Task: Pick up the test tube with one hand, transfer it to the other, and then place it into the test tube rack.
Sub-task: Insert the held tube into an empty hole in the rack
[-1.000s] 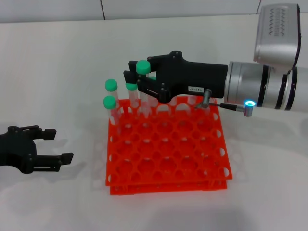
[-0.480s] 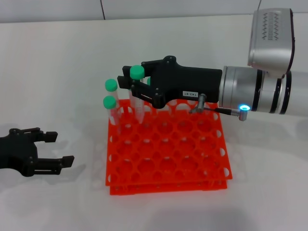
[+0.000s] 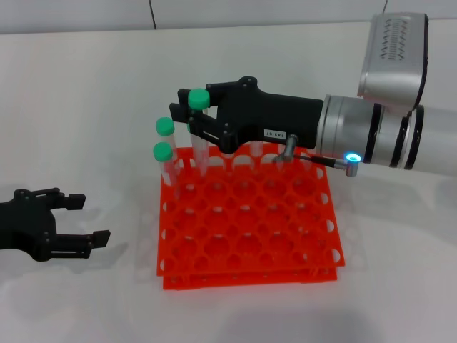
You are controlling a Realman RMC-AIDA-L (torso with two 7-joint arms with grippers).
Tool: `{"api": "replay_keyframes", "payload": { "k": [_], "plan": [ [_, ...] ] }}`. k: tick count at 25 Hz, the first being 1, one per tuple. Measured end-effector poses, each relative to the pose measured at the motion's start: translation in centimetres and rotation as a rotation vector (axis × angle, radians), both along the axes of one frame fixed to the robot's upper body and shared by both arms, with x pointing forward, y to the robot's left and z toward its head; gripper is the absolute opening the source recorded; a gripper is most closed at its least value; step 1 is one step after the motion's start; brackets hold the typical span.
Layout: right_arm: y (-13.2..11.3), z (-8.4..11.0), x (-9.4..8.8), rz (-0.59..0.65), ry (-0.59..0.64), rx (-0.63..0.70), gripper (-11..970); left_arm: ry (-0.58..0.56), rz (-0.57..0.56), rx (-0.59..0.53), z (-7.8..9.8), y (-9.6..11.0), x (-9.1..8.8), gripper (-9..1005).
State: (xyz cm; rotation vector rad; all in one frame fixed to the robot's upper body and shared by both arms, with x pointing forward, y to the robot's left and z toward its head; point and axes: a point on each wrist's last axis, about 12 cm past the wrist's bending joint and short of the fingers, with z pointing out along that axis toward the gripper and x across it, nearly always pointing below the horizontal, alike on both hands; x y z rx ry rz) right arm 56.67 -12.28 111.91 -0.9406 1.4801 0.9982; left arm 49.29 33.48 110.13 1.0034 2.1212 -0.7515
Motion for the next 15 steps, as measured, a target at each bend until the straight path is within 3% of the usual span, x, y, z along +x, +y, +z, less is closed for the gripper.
{"api": "replay_keyframes", "payload": {
  "k": [15],
  "plan": [
    [-0.2,-1.2,-0.1,-0.047,0.019,0.032,203,-0.02,-0.016,0.001,0.4,-0.5,0.7,874]
  ]
}}
